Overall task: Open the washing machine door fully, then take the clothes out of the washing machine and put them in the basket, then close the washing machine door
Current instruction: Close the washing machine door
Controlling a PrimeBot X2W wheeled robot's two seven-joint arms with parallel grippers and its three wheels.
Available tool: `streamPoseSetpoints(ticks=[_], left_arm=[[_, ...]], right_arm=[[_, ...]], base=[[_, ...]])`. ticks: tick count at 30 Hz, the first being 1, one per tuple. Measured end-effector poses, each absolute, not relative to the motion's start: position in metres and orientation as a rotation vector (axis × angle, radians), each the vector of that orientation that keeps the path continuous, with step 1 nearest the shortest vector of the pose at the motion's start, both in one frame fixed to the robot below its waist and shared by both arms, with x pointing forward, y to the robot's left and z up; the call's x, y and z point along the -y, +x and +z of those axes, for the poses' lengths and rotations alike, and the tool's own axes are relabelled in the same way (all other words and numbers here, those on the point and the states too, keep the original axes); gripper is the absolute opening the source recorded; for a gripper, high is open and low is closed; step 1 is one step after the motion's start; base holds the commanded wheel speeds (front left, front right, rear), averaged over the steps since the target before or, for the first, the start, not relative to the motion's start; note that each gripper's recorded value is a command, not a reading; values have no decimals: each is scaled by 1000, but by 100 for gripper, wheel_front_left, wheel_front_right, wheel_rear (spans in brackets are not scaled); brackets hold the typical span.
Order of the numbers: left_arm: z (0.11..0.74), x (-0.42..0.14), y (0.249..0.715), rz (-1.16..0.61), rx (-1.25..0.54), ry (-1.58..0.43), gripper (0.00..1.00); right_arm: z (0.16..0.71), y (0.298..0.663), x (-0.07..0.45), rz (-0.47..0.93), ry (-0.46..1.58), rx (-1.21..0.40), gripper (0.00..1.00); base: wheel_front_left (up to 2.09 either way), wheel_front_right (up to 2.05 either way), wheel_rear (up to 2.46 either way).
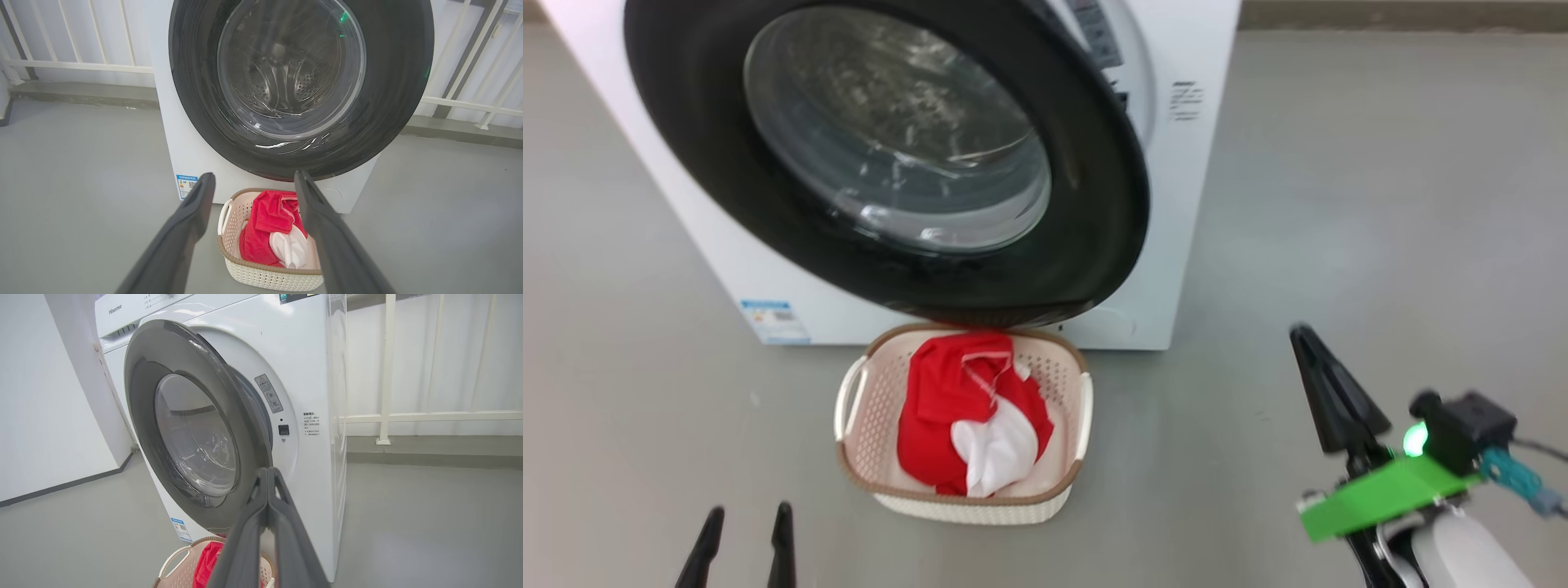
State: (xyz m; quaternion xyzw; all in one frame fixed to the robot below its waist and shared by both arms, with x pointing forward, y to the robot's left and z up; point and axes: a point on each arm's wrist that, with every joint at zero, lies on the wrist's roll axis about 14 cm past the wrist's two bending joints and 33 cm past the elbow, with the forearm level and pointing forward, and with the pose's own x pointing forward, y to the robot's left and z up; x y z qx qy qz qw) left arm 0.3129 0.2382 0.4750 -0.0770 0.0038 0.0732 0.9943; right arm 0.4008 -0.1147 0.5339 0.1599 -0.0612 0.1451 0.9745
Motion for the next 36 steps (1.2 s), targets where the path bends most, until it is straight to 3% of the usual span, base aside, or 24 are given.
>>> streamPoseSetpoints(ticks=[18,36], left_arm=[[472,-238,344,162,-20,-187,100],[457,-241,359,174,-67,-178,100]], right_arm=[[539,502,29,491,329,112,0],[511,556,2,529,347,59,0]], base=[[0,0,0],[0,0,0]])
